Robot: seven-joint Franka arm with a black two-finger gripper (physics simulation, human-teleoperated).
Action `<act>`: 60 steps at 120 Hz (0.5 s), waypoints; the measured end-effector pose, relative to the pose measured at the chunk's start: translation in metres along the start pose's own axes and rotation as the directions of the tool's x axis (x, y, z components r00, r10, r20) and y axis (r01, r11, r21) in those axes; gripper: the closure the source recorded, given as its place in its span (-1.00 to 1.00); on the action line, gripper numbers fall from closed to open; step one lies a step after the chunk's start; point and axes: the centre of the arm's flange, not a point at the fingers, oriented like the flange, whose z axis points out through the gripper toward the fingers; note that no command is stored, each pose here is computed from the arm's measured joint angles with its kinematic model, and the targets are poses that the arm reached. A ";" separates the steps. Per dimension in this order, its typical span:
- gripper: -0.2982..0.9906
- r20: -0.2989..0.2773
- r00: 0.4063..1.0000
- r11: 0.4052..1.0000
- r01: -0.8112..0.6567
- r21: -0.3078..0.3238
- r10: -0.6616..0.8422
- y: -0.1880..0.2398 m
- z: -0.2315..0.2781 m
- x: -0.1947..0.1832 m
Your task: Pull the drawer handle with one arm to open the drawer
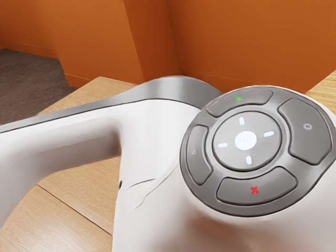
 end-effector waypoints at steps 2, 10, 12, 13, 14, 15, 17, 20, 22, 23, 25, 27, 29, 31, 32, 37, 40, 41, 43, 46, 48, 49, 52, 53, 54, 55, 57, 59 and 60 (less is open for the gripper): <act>-0.49 0.000 1.000 1.000 0.001 0.000 -0.001 0.000 0.000 0.000; -0.49 0.003 1.000 1.000 0.006 0.001 -0.006 -0.003 0.001 -0.003; -0.49 0.004 1.000 1.000 0.008 0.001 -0.008 -0.004 0.002 -0.003; -0.49 0.004 1.000 1.000 0.009 0.001 -0.009 -0.005 0.002 -0.004; -0.49 0.005 1.000 1.000 0.010 0.002 -0.010 -0.005 0.002 -0.004; -0.49 0.005 1.000 1.000 0.011 0.002 -0.011 -0.006 0.002 -0.005; -0.49 0.006 1.000 1.000 0.014 0.003 -0.014 -0.008 0.002 -0.006; -0.49 0.007 1.000 1.000 0.018 0.005 -0.018 -0.010 0.002 -0.008; -0.49 0.008 1.000 1.000 0.021 0.006 -0.021 -0.011 0.003 -0.009; -0.49 0.008 1.000 1.000 0.022 0.007 -0.022 -0.012 0.003 -0.009; -0.49 0.010 1.000 1.000 0.025 0.007 -0.025 -0.013 0.003 -0.011; -0.49 0.011 1.000 1.000 0.027 0.007 -0.027 -0.015 0.004 -0.012; -0.49 0.013 0.999 1.000 0.029 0.008 -0.029 -0.016 0.005 -0.013; -0.49 0.013 0.999 0.999 0.032 0.008 -0.032 -0.017 0.005 -0.014; -0.49 0.014 0.999 0.999 0.033 0.008 -0.033 -0.018 0.006 -0.014; -0.49 0.012 0.999 0.999 0.038 0.012 -0.038 -0.020 0.006 -0.016; -0.49 0.010 0.999 0.999 0.040 0.015 -0.040 -0.022 0.006 -0.017; -0.49 0.009 0.999 0.999 0.041 0.016 -0.041 -0.023 0.007 -0.017; -0.49 0.008 0.999 0.999 0.042 0.018 -0.042 -0.024 0.006 -0.017; -0.49 0.005 0.999 0.999 0.044 0.021 -0.044 -0.025 0.006 -0.018; -0.49 0.004 0.999 0.999 0.045 0.023 -0.045 -0.025 0.006 -0.018; -0.50 0.003 0.999 0.999 0.045 0.024 -0.045 -0.026 0.006 -0.018; -0.50 0.001 0.999 0.999 0.045 0.025 -0.045 -0.026 0.006 -0.018; -0.50 0.000 0.999 0.999 0.045 0.025 -0.045 -0.026 0.006 -0.018; -0.50 0.000 0.999 0.999 0.045 0.026 -0.045 -0.026 0.006 -0.018; -0.50 -0.001 0.999 0.999 0.045 0.026 -0.045 -0.026 0.006 -0.018; -0.50 -0.002 0.999 0.999 0.044 0.027 -0.044 -0.026 0.007 -0.018; -0.50 -0.003 0.999 0.999 0.043 0.025 -0.043 -0.025 0.008 -0.017; -0.50 -0.004 0.999 0.999 0.042 0.024 -0.042 -0.025 0.009 -0.017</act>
